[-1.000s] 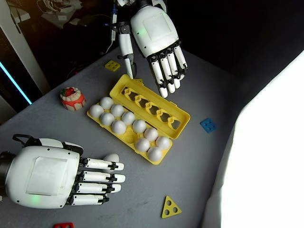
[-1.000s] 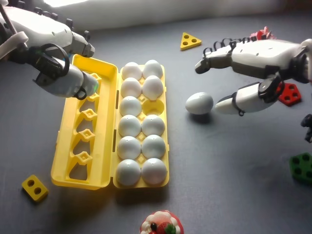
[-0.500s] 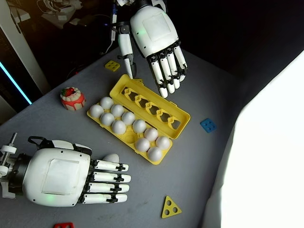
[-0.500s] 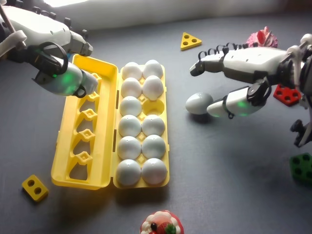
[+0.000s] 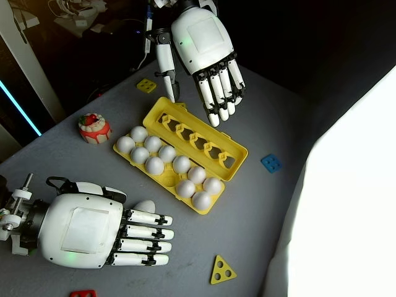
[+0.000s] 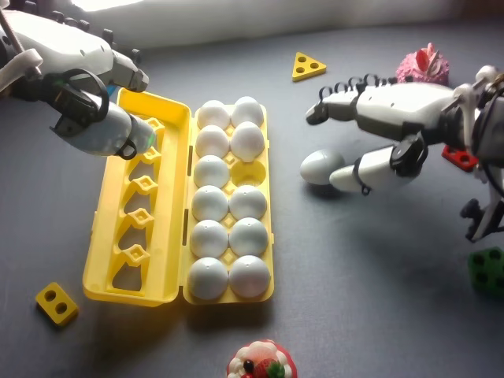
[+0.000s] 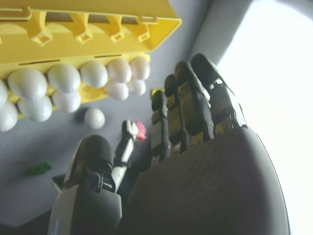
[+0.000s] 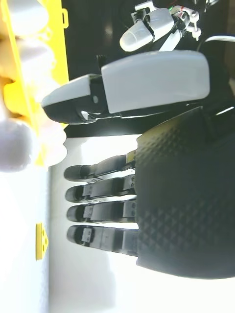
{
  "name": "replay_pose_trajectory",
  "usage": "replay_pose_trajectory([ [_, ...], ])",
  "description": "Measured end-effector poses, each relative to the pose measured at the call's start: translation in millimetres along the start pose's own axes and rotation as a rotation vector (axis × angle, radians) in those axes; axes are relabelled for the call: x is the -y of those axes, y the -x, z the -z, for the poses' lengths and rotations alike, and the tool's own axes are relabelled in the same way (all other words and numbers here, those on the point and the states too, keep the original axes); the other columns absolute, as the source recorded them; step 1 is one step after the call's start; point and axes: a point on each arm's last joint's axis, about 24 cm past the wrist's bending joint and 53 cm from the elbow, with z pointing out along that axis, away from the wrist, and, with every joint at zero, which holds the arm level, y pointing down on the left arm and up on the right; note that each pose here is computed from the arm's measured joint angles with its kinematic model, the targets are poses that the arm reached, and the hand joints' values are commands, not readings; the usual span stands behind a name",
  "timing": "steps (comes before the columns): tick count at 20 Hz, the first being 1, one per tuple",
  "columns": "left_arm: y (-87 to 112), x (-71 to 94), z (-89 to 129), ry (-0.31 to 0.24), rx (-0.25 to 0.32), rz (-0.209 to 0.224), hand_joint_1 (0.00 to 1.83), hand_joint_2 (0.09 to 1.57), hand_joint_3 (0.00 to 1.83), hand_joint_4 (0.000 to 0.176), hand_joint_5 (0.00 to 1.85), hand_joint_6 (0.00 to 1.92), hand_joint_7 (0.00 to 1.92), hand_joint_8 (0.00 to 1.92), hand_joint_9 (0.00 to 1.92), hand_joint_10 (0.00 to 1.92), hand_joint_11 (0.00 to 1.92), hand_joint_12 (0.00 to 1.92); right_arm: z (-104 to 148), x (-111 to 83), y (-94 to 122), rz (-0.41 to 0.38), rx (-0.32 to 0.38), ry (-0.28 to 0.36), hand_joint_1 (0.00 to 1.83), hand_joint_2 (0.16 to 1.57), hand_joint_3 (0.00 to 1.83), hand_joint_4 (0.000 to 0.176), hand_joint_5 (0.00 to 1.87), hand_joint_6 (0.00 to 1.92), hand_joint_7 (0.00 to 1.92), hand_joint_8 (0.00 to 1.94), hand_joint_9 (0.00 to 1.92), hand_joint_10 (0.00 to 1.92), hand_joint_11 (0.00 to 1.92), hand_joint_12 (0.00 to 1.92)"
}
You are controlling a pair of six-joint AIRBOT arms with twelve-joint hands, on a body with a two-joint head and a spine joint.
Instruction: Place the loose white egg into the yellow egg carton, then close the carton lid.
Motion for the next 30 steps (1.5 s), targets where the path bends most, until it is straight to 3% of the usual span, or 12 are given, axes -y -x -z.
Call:
replay_pose_trajectory([
  [16,1.1,-2.8,-0.6,0.008,0.002,0.001,0.16,1.35,0.0,0.019,0.25,0.0,0.29,0.0,0.33,0.0,0.0,0.99,-14.2,13.9,-8.9,-0.008,0.001,-0.027,0.83,1.18,0.02,0.0,0.12,0.45,0.1,0.01,0.01,0.04,0.0,0.0],
  [28,4.2,-6.3,-1.9,0.013,0.009,0.004,0.16,1.34,0.0,0.014,0.27,0.01,0.3,0.0,0.34,0.01,0.0,1.0,-18.2,11.3,-14.6,-0.006,-0.008,-0.022,0.87,1.17,0.02,0.0,0.12,0.47,0.1,0.0,0.01,0.03,0.0,0.0],
  [30,5.1,-7.9,-2.3,0.017,0.01,0.005,0.13,1.35,0.0,0.021,0.25,0.0,0.29,0.0,0.34,0.01,0.0,1.01,-18.6,10.8,-15.6,-0.007,-0.009,-0.021,0.85,1.18,0.02,0.0,0.14,0.48,0.1,0.0,0.01,0.03,0.0,0.0],
])
